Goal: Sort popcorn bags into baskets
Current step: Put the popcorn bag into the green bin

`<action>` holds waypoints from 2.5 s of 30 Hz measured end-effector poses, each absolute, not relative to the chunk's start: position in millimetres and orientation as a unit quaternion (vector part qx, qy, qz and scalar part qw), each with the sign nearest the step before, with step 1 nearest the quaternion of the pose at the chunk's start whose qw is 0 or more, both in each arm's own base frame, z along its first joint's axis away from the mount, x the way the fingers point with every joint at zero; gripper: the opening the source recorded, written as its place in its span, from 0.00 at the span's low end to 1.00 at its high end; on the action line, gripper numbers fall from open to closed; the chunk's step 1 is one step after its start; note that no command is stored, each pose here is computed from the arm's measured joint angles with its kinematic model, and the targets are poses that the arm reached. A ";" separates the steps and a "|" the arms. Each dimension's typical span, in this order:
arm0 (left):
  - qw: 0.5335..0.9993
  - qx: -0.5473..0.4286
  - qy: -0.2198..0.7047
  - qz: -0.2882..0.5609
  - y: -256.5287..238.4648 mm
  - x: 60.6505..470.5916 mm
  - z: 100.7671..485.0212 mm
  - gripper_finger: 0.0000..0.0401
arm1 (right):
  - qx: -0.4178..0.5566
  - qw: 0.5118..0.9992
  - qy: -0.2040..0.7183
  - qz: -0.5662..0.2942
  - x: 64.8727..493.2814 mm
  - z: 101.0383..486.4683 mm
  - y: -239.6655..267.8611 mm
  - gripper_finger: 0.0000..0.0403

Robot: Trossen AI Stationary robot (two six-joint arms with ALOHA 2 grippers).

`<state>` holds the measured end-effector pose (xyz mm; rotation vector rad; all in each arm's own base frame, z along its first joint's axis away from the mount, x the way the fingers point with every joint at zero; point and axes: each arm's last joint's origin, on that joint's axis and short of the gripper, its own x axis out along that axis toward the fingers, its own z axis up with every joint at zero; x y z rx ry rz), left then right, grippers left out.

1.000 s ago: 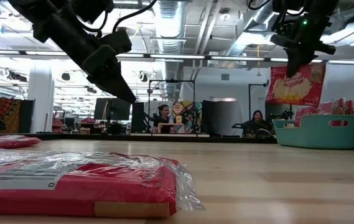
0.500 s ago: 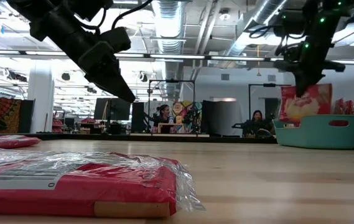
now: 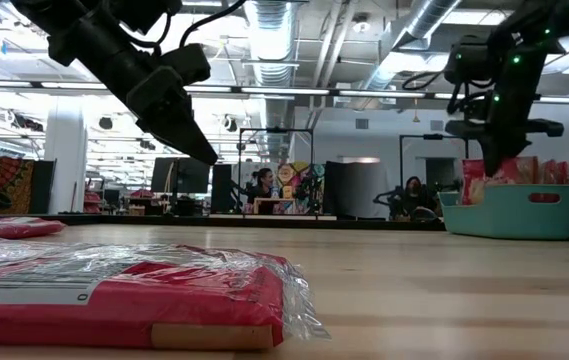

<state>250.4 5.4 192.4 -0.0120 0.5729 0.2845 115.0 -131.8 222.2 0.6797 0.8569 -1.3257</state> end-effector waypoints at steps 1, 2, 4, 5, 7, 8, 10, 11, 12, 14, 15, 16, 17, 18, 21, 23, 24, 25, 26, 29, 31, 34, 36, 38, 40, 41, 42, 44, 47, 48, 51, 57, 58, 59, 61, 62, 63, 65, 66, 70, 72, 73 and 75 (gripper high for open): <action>0.949 -0.006 0.282 0.140 5.4 250.4 192.5 0.36 | 0.300 0.652 0.378 -0.585 114.6 220.6 -131.9 0.10; 0.949 -0.006 0.282 0.140 5.4 250.4 192.4 0.36 | 0.301 0.650 0.378 -0.586 113.7 219.3 -132.2 0.11; 0.949 -0.006 0.282 0.140 5.4 250.4 192.4 0.36 | 0.302 0.647 0.380 -0.589 112.1 217.8 -132.9 0.12; 0.949 -0.006 0.282 0.140 5.4 250.4 192.4 0.36 | 0.299 0.647 0.382 -0.588 111.5 217.7 -133.3 0.12; 0.949 -0.006 0.282 0.140 5.4 250.4 192.4 0.36 | 0.294 0.650 0.385 -0.586 111.8 217.9 -133.6 0.12; 0.949 -0.006 0.282 0.140 5.4 250.4 192.4 0.36 | 0.291 0.653 0.387 -0.583 112.3 218.0 -133.5 0.12; 0.949 -0.006 0.282 0.140 5.4 250.4 192.4 0.36 | 0.286 0.656 0.388 -0.581 112.7 218.2 -133.7 0.12; 0.949 -0.006 0.282 0.140 5.4 250.4 192.4 0.36 | 0.285 0.657 0.389 -0.580 112.7 218.3 -133.8 0.12; 0.949 -0.007 0.281 0.140 5.4 250.5 192.5 0.36 | 0.283 0.658 0.390 -0.579 112.8 218.4 -133.9 0.13; 0.949 -0.007 0.281 0.140 5.4 250.5 192.5 0.36 | 0.277 0.659 0.391 -0.580 112.8 218.6 -134.4 0.13; 0.949 -0.008 0.281 0.140 5.4 250.5 192.6 0.36 | 0.274 0.658 0.391 -0.582 112.6 218.7 -134.5 0.14; 0.949 -0.011 0.281 0.141 5.4 250.5 192.5 0.36 | 0.271 0.657 0.391 -0.585 112.4 218.8 -134.6 0.15; 0.949 -0.013 0.280 0.142 5.4 250.5 192.5 0.36 | 0.269 0.656 0.392 -0.586 112.3 218.8 -134.8 0.16; 0.949 -0.014 0.280 0.142 5.4 250.5 192.5 0.36 | 0.268 0.656 0.392 -0.587 112.1 218.8 -134.8 0.17; 0.949 -0.015 0.280 0.141 5.3 250.5 192.5 0.36 | 0.267 0.656 0.392 -0.587 112.2 218.9 -134.8 0.21; 0.949 -0.015 0.280 0.141 5.3 250.5 192.5 0.36 | 0.267 0.654 0.395 -0.587 112.6 218.1 -135.2 0.23; 0.949 -0.015 0.280 0.141 5.3 250.5 192.5 0.36 | 0.267 0.653 0.398 -0.587 113.2 217.1 -135.6 0.25; 0.949 -0.015 0.280 0.141 5.3 250.5 192.5 0.36 | 0.268 0.651 0.401 -0.586 113.7 216.0 -136.0 0.26; 0.949 -0.015 0.280 0.141 5.2 250.5 192.6 0.36 | 0.269 0.648 0.404 -0.587 114.2 214.8 -136.4 0.27; 0.949 -0.015 0.283 0.141 4.7 250.2 192.0 0.36 | 0.269 0.644 0.410 -0.587 115.4 212.3 -137.9 0.30; 0.948 -0.015 0.286 0.140 4.5 249.9 191.6 0.36 | 0.263 0.640 0.410 -0.593 115.2 212.2 -138.3 0.32; 0.948 -0.023 0.286 0.140 4.3 249.8 191.3 0.36 | 0.254 0.636 0.407 -0.605 112.8 214.3 -137.1 0.35; 0.946 -0.027 0.290 0.141 4.3 249.3 190.7 0.36 | 0.253 0.638 0.401 -0.607 111.1 217.0 -135.4 0.36; 0.945 -0.030 0.293 0.142 3.6 248.9 190.0 0.36 | 0.252 0.642 0.395 -0.607 109.2 220.0 -133.3 0.37; 0.945 -0.029 0.295 0.140 2.4 248.6 189.7 0.36 | 0.252 0.645 0.388 -0.608 106.8 223.1 -130.7 0.39; 0.945 -0.029 0.295 0.139 1.7 248.6 189.8 0.36 | 0.252 0.647 0.385 -0.608 105.5 224.6 -129.4 0.39; 0.945 -0.031 0.294 0.138 1.0 248.1 190.4 0.36 | 0.252 0.649 0.381 -0.609 104.3 226.4 -128.1 0.39; 0.947 -0.034 0.289 0.136 -0.5 246.7 193.1 0.36 | 0.251 0.655 0.369 -0.610 101.8 230.2 -125.4 0.40; 0.950 -0.040 0.278 0.134 -3.4 241.3 201.5 0.36 | 0.250 0.666 0.347 -0.612 97.5 237.1 -120.7 0.39; 0.952 -0.043 0.272 0.133 -4.6 238.7 205.3 0.36 | 0.248 0.671 0.338 -0.611 96.2 239.7 -118.7 0.39; 0.956 -0.057 0.255 0.133 -9.0 228.6 217.2 0.36 | 0.240 0.693 0.307 -0.606 93.7 248.3 -112.1 0.38; 0.959 -0.066 0.225 0.157 -22.9 213.6 231.5 0.36 | 0.207 0.763 0.228 -0.568 94.1 269.0 -95.3 0.36; 0.960 -0.068 0.224 0.154 -26.4 213.4 231.5 0.36 | 0.200 0.776 0.215 -0.558 95.1 272.4 -92.3 0.36; 0.961 -0.069 0.225 0.149 -29.8 213.8 230.6 0.36 | 0.191 0.790 0.203 -0.546 96.2 276.0 -89.3 0.35; 0.960 -0.072 0.233 0.139 -36.4 215.3 226.7 0.36 | 0.174 0.817 0.172 -0.522 100.1 283.5 -84.2 0.35; 0.959 -0.074 0.239 0.135 -39.6 216.5 223.8 0.36 | 0.165 0.830 0.158 -0.509 102.4 287.0 -81.6 0.35; 0.957 -0.076 0.246 0.131 -42.9 217.7 220.8 0.36 | 0.157 0.843 0.143 -0.493 105.2 290.8 -78.9 0.34; 0.956 -0.072 0.256 0.122 -50.0 220.9 214.6 0.36 | 0.146 0.872 0.114 -0.454 112.2 297.8 -72.9 0.34; 0.956 -0.069 0.259 0.118 -53.1 222.7 211.8 0.36 | 0.143 0.884 0.099 -0.434 116.0 301.3 -69.9 0.34; 0.960 -0.067 0.246 0.114 -62.0 231.4 205.4 0.36 | 0.130 0.920 0.063 -0.363 131.4 310.2 -56.5 0.35; 0.964 -0.064 0.231 0.112 -64.8 236.3 204.4 0.36 | 0.128 0.930 0.067 -0.338 140.6 309.2 -50.3 0.35; 0.966 -0.061 0.224 0.110 -65.6 238.7 204.3 0.36 | 0.127 0.934 0.068 -0.326 145.4 308.6 -47.3 0.35; 0.971 -0.054 0.210 0.105 -66.9 242.7 204.5 0.36 | 0.131 0.938 0.075 -0.311 155.0 305.5 -41.6 0.35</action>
